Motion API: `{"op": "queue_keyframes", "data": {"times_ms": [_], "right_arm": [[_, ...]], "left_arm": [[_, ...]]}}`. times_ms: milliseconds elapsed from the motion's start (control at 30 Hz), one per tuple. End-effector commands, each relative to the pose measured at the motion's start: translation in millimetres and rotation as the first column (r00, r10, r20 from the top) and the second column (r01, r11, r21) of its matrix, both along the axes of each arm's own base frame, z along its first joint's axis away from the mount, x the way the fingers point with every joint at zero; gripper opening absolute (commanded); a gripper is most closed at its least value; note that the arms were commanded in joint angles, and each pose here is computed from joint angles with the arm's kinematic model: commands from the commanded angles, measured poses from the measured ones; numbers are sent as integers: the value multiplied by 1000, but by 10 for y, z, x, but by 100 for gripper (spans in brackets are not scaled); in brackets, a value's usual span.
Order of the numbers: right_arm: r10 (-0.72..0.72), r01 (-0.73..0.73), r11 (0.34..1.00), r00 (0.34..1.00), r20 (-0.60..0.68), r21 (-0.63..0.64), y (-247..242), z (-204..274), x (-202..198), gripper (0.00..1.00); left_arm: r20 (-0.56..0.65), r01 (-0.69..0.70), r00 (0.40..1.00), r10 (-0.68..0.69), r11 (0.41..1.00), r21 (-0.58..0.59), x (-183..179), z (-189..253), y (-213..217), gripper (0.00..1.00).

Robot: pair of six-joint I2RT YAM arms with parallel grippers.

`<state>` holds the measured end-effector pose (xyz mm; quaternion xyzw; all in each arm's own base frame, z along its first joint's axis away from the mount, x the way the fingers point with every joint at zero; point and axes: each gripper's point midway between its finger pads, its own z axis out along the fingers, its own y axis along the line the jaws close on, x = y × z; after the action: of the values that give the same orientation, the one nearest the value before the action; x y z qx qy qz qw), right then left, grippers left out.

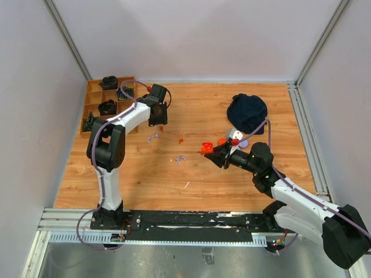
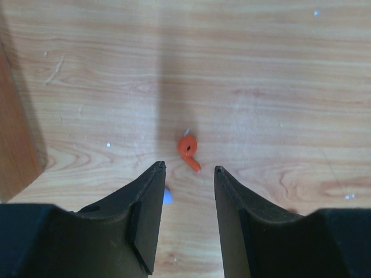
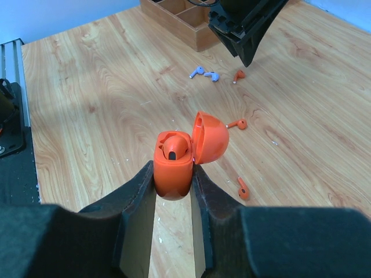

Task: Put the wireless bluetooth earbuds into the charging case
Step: Pick up the earbud from the center of the board.

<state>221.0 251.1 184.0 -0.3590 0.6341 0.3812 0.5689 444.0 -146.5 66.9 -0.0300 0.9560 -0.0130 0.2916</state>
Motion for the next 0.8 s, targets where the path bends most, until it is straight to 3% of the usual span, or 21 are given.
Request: {"op": "queue_keyframes", "data": {"times_ms": [0,600,767], "right_arm": [[-8,8,1000,999,35,1,3,74,17,6],[-8,9,1000,999,33,-2,4,76,22,6],[-7,7,1000,999,36,-2,2,87,18,6]], "left_arm": [[-10,-61,998,61,998,11,137,-86,13,45],[-110,-40,993,47,997,63,132,-459,24,38],[-132,-33,990,42,997,75,120,-521,24,31]]}}
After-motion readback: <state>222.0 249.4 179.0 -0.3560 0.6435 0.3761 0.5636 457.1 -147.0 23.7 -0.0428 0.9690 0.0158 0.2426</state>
